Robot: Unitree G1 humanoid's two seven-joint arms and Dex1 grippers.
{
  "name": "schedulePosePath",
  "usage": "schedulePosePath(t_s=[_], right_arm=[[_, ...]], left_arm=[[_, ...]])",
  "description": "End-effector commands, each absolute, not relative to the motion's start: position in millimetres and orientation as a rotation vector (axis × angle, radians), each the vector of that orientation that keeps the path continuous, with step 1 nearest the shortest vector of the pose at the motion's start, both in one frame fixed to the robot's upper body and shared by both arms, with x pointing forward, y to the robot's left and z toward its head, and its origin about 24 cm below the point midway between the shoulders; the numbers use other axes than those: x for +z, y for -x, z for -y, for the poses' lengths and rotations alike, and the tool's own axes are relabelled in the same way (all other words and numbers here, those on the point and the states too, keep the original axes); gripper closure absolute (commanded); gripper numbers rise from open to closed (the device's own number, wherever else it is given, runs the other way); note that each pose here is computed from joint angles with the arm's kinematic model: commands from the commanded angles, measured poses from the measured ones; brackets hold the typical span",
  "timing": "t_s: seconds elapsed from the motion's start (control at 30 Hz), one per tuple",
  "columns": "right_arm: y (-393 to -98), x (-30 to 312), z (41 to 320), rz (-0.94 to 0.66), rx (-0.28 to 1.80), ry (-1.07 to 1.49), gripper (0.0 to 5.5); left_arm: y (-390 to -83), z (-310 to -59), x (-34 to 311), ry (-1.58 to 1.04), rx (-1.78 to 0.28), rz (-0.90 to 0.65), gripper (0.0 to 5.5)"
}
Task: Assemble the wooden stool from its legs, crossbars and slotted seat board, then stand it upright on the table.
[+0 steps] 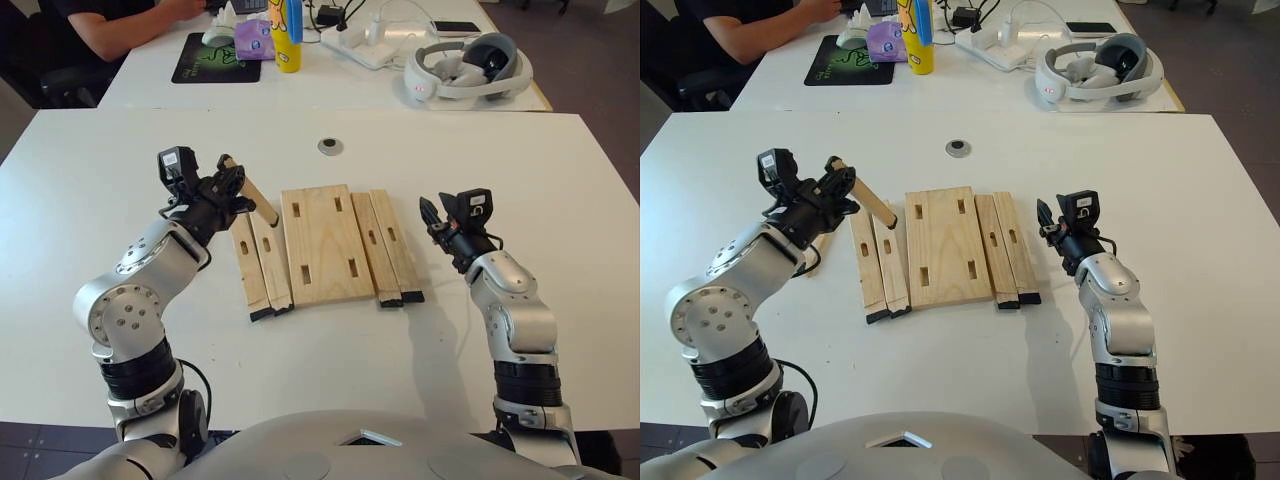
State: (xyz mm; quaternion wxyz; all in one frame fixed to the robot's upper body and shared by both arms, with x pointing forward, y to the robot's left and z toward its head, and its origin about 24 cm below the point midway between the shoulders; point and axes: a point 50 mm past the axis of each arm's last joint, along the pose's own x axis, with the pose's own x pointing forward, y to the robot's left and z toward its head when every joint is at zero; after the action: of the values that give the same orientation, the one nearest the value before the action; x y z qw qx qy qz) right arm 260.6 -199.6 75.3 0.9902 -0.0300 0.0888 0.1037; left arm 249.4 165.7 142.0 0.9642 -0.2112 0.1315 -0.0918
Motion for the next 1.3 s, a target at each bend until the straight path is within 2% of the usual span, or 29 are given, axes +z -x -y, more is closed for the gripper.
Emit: schedulePosePath(t_s=[0.03,0.33,0.8,1.17,1.3], right_arm=[[-265.0,81.1,192.7,-0.167,0.225,0.058,3.67],[-267.1,81.2,188.9,-0.182,0.267,0.066,3.67],[-279.6,85.7,176.4,-0.199,0.376,0.085,3.67],[-281.7,87.6,169.9,-0.201,0.389,0.081,3.67],[-278.1,86.4,168.3,-0.209,0.382,0.077,3.67]], left_arm=[[-241.2,-172.6,132.3,0.418,-0.114,-0.304,5.07],[-232.6,-170.1,115.1,0.463,-0.054,-0.349,5.07],[-227.6,-169.9,106.1,0.537,0.089,-0.308,5.07],[-238.5,-147.8,93.9,0.417,0.052,-0.379,5.07],[-245.3,-148.8,98.0,0.318,0.061,-0.351,5.07]])
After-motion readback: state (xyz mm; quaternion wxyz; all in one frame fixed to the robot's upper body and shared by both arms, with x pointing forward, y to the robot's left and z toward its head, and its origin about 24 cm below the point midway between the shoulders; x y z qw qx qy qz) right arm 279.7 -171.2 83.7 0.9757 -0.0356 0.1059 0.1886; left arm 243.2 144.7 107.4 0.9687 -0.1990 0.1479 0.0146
